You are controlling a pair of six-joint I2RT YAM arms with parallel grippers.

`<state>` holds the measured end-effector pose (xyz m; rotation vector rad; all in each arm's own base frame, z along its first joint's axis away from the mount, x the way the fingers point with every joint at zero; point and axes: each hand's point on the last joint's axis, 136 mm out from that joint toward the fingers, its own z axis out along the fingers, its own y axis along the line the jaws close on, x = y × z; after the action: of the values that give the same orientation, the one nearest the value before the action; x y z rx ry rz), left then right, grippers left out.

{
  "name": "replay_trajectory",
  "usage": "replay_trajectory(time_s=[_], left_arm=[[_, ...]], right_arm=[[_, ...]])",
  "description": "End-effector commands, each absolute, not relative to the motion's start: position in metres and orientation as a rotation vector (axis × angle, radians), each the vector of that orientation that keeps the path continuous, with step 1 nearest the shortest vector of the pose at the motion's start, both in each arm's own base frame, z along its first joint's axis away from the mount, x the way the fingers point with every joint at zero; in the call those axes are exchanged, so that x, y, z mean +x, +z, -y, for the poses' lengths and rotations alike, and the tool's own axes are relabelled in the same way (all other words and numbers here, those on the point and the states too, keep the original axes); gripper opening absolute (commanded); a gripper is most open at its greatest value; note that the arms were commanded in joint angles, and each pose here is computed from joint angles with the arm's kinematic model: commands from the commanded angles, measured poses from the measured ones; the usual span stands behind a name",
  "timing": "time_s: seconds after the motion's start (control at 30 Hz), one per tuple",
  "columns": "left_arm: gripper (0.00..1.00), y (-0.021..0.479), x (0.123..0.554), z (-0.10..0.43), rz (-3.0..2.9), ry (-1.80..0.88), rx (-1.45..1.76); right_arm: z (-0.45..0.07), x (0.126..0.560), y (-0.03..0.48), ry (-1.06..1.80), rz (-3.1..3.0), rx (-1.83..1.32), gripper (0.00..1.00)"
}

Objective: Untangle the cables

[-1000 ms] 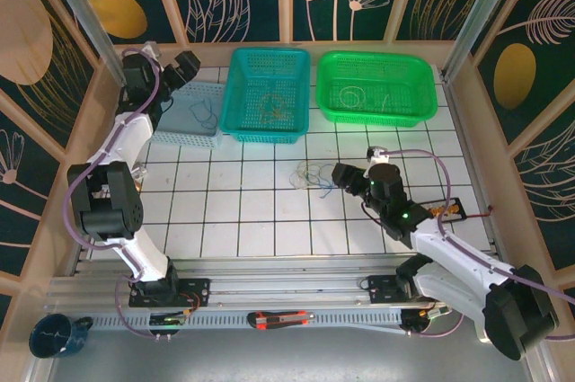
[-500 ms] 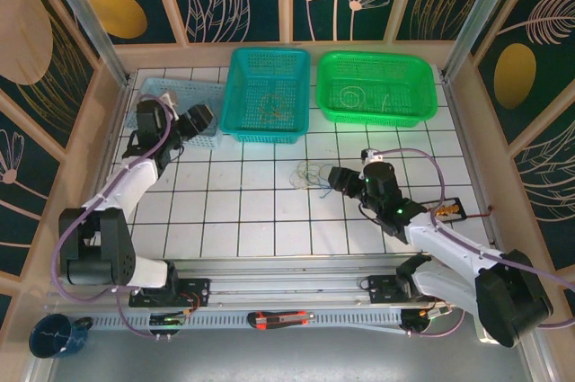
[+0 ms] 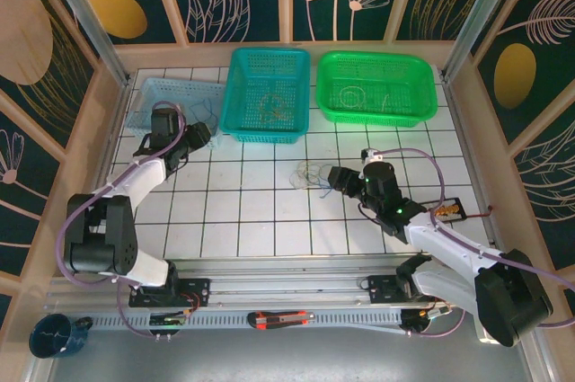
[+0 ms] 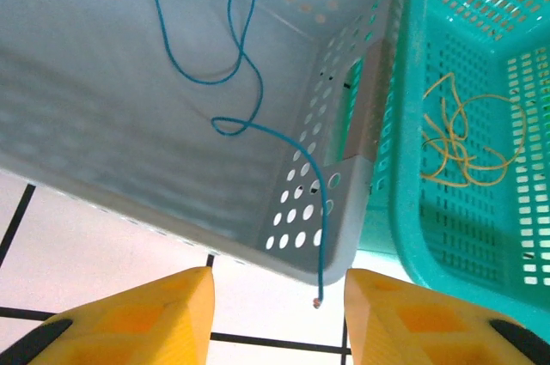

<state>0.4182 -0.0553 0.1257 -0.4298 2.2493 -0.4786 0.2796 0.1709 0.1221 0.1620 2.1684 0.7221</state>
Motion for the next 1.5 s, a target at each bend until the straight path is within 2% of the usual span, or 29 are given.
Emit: replay_trajectory(time_s=[0.0,0.17,0.33,0.8,1.0,1.23,1.4,1.47], left_arm=[[0.43,0.13,0.425,0.059,-2.242,-0.464,-0.391],[0.42,0.127,0.428,0.064,-2.24,-0.479,-0.389],[0.36,0.122,0.431,0.069,-2.248,-0.499,-0.387],[0.32,0.123,0.441,0.068,-2.241,-0.469,-0.383],[0.23,0.123,0.446,0.069,-2.24,-0.47,-0.38],[0.0,0.126,0.449,0.069,-2.234,-0.47,-0.372],[0.0,0.125,0.451,0.066,-2.24,-0.435,-0.369],[0.0,0.143,0.463,0.062,-2.202,-0.409,-0.361]], right_arm=[[-0.172,0.286,0.139,0.762,-2.108,0.184,0.68],[-0.173,0.287,0.139,0.764,-2.106,0.185,0.68],[-0.173,0.287,0.14,0.768,-2.103,0.187,0.67],[-0.172,0.286,0.14,0.769,-2.1,0.187,0.67],[-0.172,0.285,0.139,0.768,-2.101,0.188,0.67],[-0.171,0.284,0.14,0.769,-2.099,0.188,0.67],[-0.171,0.284,0.142,0.77,-2.097,0.188,0.67],[-0.171,0.284,0.143,0.77,-2.096,0.185,0.67]])
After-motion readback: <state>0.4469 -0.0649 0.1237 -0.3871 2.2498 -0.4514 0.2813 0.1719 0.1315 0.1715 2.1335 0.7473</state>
